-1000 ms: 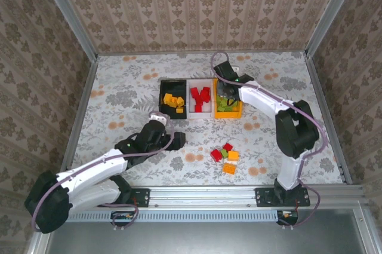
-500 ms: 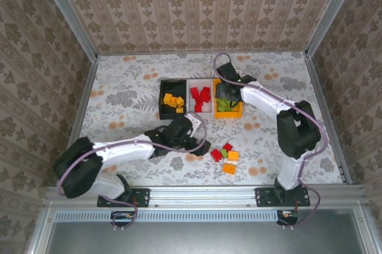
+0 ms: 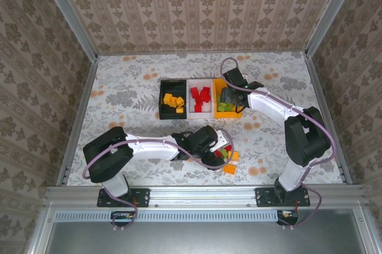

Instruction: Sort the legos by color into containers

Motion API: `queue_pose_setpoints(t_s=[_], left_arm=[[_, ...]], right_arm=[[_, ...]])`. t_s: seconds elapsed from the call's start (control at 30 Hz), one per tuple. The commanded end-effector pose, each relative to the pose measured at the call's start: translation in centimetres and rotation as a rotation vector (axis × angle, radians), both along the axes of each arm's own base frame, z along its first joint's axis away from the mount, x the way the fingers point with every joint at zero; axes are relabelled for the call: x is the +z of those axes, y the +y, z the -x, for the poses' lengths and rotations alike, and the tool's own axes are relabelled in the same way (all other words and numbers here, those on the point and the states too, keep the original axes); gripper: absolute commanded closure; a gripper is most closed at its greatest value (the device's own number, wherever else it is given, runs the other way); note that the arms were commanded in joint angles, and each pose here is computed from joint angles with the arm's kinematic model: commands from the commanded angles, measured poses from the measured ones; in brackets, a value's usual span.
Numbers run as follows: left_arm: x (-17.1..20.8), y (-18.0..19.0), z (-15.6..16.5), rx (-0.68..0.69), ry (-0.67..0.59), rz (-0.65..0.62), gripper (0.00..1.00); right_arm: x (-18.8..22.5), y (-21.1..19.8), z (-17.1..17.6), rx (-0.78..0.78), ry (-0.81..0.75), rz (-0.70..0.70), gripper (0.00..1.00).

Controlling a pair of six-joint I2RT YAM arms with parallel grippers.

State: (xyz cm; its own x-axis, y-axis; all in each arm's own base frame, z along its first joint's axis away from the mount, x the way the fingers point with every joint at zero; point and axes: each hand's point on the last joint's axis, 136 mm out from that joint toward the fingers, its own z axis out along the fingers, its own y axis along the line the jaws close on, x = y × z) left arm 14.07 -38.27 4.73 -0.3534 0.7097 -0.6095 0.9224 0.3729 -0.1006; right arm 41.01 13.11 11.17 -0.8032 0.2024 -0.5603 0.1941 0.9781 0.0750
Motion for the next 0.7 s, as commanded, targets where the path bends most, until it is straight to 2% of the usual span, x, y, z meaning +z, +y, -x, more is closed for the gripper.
queue_pose_setpoints(t_s=[0.0,0.23,0.53,0.67], left_arm=[[-1.0,0.3,0.0,-0.038,-0.048,-0.066,0.17],[-2.6,0.2,0.9,-0.072,-0.058,-0.121,0.27],[-1.0,-0.3,0.9,-0.077,-0.089,-0.059,0.57],[-0.3,0.7,-0.2,-0.02,-0.088,-0.032,0.65]], right_arm=[[2.3,-0.1,0.0,-0.018,-0.055,-0.048,0.22],[3.1,-0.5,0.0,-0.025,-0.07,-0.058,0.22],[3.4,-1.1,0.3,-0.043,-0.074,-0.062,0.22],[3.3,-1.4,0.6,-0.052,-0.076,-0.067,0.23]])
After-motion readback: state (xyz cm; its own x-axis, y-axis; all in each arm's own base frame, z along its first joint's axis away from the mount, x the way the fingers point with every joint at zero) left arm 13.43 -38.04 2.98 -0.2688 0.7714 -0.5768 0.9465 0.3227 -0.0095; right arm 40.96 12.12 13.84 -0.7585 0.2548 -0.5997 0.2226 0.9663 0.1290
